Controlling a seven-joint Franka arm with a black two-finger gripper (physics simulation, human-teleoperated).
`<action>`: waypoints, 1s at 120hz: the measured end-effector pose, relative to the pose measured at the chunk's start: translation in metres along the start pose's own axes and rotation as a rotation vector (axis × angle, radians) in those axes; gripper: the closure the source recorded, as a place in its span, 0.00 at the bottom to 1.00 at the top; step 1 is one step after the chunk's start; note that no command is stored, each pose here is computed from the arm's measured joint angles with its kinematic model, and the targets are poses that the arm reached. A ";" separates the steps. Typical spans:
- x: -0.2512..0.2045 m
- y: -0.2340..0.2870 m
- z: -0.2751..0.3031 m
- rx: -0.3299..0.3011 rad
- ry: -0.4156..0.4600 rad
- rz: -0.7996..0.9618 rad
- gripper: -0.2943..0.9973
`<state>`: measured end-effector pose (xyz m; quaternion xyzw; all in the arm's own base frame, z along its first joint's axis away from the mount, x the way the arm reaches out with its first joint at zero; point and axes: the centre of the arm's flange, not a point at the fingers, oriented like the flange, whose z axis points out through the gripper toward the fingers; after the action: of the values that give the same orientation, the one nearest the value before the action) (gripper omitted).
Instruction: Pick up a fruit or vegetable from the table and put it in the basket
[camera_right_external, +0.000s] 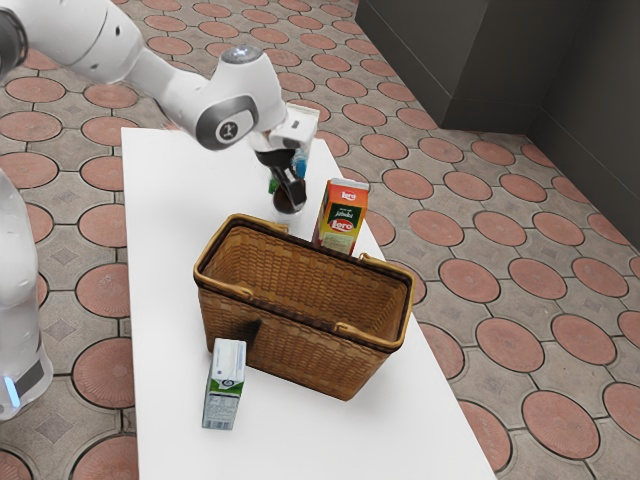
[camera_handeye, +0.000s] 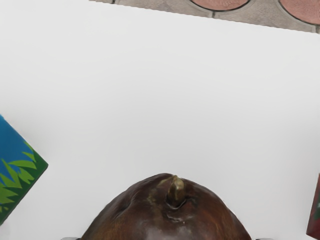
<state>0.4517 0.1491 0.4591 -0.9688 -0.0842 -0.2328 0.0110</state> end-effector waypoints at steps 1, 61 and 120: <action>0.002 0.000 -0.003 0.000 0.000 0.002 0.49; 0.039 0.220 -0.179 -0.074 -0.075 0.433 0.46; -0.011 0.308 -0.158 -0.104 -0.228 0.565 0.42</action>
<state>0.4229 -0.1659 0.6005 -0.9730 0.1997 -0.1145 0.0161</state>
